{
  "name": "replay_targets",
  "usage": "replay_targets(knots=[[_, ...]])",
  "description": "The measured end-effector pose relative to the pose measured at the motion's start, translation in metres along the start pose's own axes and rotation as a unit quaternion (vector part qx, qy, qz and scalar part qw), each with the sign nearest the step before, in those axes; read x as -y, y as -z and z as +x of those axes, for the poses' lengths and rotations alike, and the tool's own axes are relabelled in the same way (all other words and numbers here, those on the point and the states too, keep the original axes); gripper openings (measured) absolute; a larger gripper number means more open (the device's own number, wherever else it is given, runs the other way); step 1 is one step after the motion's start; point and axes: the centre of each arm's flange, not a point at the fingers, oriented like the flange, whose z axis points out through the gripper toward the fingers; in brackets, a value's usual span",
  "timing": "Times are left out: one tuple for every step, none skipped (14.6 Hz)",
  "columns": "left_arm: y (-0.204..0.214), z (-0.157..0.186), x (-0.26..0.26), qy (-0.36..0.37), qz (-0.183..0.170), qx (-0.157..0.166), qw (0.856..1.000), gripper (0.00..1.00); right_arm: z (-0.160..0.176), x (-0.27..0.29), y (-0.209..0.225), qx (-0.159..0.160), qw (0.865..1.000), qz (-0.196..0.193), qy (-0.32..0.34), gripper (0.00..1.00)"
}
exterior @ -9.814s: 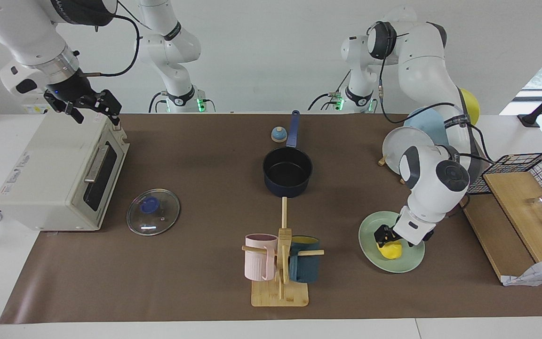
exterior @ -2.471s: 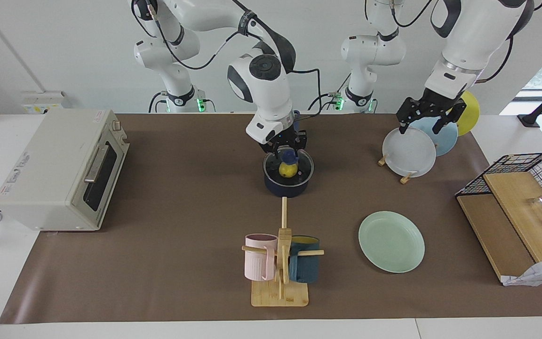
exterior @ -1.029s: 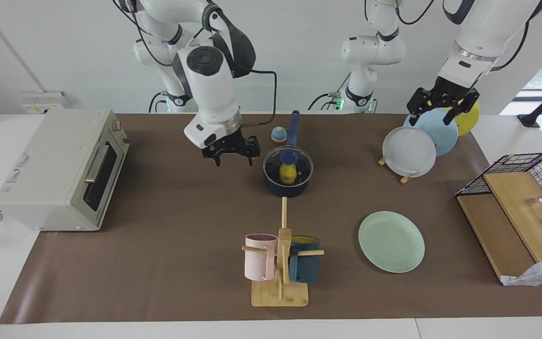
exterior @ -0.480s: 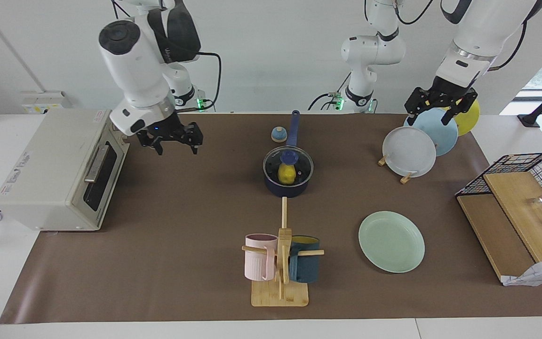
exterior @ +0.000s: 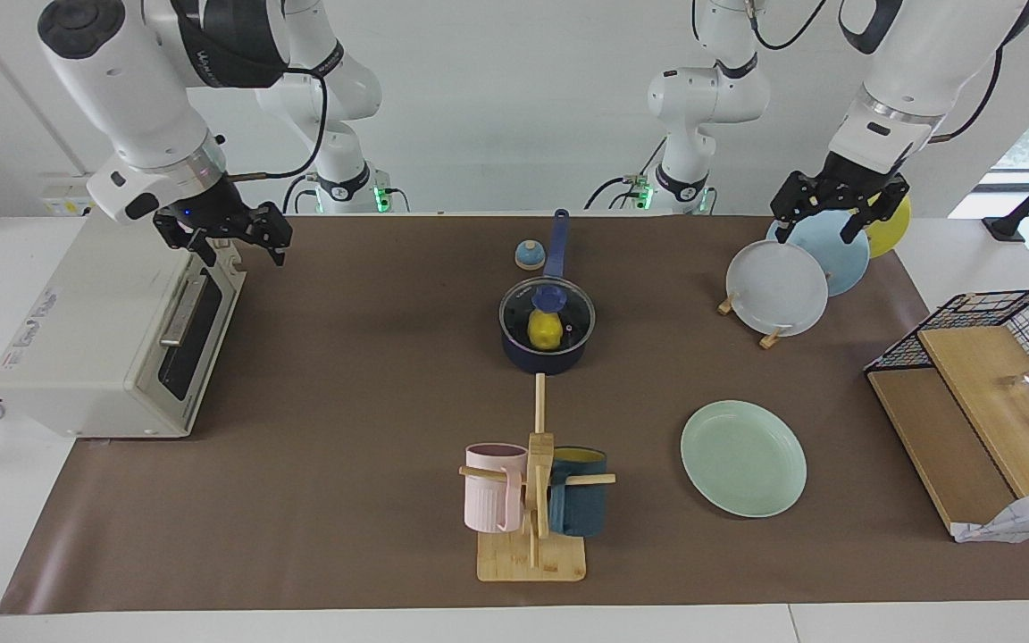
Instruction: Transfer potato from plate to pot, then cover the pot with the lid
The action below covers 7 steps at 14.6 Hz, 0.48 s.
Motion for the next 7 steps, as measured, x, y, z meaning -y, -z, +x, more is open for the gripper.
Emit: replay_targets(knots=[[-0.001,0.0,0.003,0.001,0.0,0.001,1.0,1.0,-0.002,-0.004,-0.001,0.004,1.0,0.0,-0.001,1.0],[-0.001,0.0,0.004,0.002,0.0,0.002,1.0,1.0,-0.004,-0.005,-0.001,0.005,1.0,0.0,-0.003,1.0],[-0.002,0.0,0.004,0.002,0.0,0.003,1.0,1.0,-0.006,-0.007,0.0,0.004,1.0,-0.001,-0.004,1.0],[-0.002,0.0,0.004,0.001,0.0,0.003,1.0,1.0,-0.007,-0.009,0.001,0.003,1.0,-0.003,-0.005,1.0],[-0.001,0.0,0.004,0.002,0.0,0.002,1.0,1.0,-0.008,-0.01,0.002,0.002,1.0,-0.006,-0.006,1.0],[-0.001,0.0,0.004,0.002,0.0,0.003,1.0,1.0,-0.009,-0.013,0.002,0.002,1.0,-0.01,-0.008,1.0],[-0.002,-0.001,0.004,0.002,0.0,0.006,1.0,1.0,-0.01,-0.016,0.001,0.002,1.0,-0.013,-0.01,1.0]])
